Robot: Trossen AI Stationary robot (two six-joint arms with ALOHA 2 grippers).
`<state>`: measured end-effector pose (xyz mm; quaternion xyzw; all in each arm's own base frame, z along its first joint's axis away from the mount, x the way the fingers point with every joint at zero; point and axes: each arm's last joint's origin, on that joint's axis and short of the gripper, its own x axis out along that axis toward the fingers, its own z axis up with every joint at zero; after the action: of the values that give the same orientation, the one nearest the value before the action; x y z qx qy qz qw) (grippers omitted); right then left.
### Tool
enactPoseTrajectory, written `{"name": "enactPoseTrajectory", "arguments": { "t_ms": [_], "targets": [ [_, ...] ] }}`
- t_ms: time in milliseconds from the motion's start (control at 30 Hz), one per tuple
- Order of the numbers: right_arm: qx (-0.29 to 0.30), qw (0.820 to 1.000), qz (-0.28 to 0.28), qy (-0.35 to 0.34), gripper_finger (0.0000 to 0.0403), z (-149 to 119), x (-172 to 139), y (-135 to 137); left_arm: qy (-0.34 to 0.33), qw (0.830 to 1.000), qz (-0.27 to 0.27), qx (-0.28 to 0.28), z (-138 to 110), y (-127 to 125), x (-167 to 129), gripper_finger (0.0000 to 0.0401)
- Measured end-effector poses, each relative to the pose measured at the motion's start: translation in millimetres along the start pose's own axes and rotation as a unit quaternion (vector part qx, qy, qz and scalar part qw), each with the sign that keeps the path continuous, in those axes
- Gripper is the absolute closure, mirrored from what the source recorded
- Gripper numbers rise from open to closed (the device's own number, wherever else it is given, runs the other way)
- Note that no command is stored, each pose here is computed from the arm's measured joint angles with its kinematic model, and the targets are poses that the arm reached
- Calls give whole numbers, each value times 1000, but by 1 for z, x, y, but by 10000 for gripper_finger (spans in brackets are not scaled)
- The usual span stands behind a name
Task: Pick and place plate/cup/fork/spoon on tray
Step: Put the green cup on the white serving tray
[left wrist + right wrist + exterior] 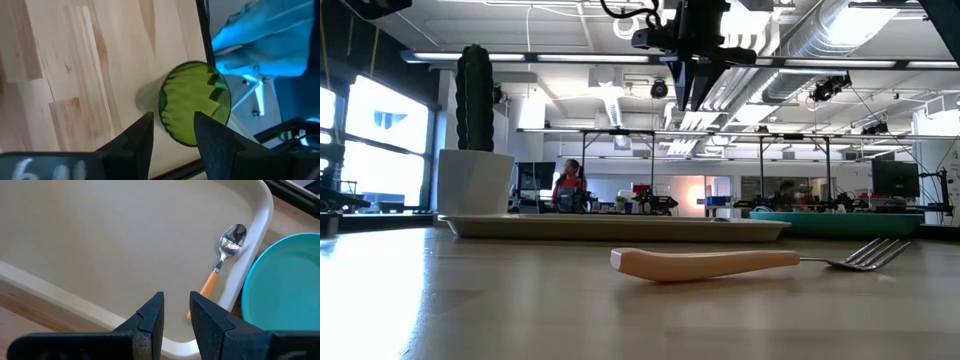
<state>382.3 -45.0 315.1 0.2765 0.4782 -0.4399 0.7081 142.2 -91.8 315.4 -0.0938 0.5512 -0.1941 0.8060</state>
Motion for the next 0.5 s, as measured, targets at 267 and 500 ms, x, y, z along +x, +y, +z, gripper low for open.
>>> {"name": "enactPoseTrajectory", "arguments": {
  "t_ms": [267, 500],
  "targets": [
    [-22, 1000, 0, 0, 318, 0, 0, 0, 48, 998, 26, 3, 8, -6, 26, 272],
    [-22, 1000, 0, 0, 318, 0, 0, 0, 69, 996, 56, -6, 14, -6, 42, 272]
  ]
}}
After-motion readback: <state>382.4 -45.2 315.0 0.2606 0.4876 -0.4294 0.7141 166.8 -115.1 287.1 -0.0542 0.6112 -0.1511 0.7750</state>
